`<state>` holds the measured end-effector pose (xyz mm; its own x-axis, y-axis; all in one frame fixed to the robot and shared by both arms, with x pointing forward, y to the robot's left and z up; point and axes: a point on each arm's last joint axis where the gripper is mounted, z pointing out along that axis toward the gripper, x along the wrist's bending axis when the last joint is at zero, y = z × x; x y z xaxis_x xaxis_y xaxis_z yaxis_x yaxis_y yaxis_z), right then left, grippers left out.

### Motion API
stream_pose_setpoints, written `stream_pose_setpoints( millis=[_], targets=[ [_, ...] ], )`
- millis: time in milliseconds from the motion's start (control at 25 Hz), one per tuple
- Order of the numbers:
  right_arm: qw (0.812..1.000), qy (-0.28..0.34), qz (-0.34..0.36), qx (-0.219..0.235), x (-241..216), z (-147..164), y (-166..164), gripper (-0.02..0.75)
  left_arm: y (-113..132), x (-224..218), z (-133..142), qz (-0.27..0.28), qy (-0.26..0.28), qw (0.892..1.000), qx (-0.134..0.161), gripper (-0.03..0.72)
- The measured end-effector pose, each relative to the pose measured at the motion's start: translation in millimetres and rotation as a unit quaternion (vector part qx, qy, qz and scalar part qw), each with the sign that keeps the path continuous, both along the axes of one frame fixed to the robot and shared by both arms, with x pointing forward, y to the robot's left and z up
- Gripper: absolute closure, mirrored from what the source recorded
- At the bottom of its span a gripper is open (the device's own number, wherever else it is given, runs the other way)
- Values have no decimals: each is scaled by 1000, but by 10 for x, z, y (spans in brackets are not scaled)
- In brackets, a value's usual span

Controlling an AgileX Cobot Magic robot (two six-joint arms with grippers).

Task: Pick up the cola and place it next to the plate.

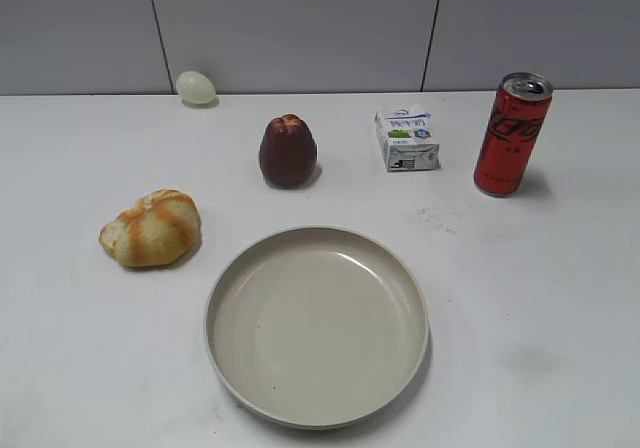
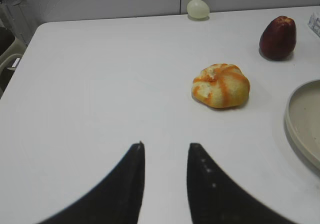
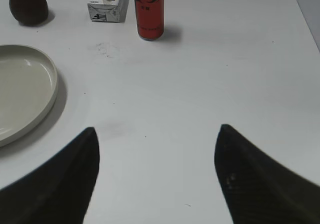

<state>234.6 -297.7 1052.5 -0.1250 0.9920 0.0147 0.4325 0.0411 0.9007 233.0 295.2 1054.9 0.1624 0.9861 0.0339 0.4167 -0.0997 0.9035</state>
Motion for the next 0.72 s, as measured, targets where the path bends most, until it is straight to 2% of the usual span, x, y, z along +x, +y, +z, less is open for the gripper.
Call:
stream_pose_setpoints(
  millis=[120, 320, 520, 720],
  targets=[
    [1000, -22, -1, 2, 33, 88, 2, 164, 0, 0, 0, 0, 0, 1000, 0, 457],
    [999, -37, -3, 7, 364, 305, 38, 164, 0, 0, 0, 0, 0, 1000, 0, 457],
    [999, 23, -16, 31, 886, 532, 105, 162, 0, 0, 0, 0, 0, 1000, 0, 457],
    [992, 117, -13, 52, 1530, 686, 221, 108, 0, 0, 0, 0, 0, 1000, 0, 457]
  ],
)
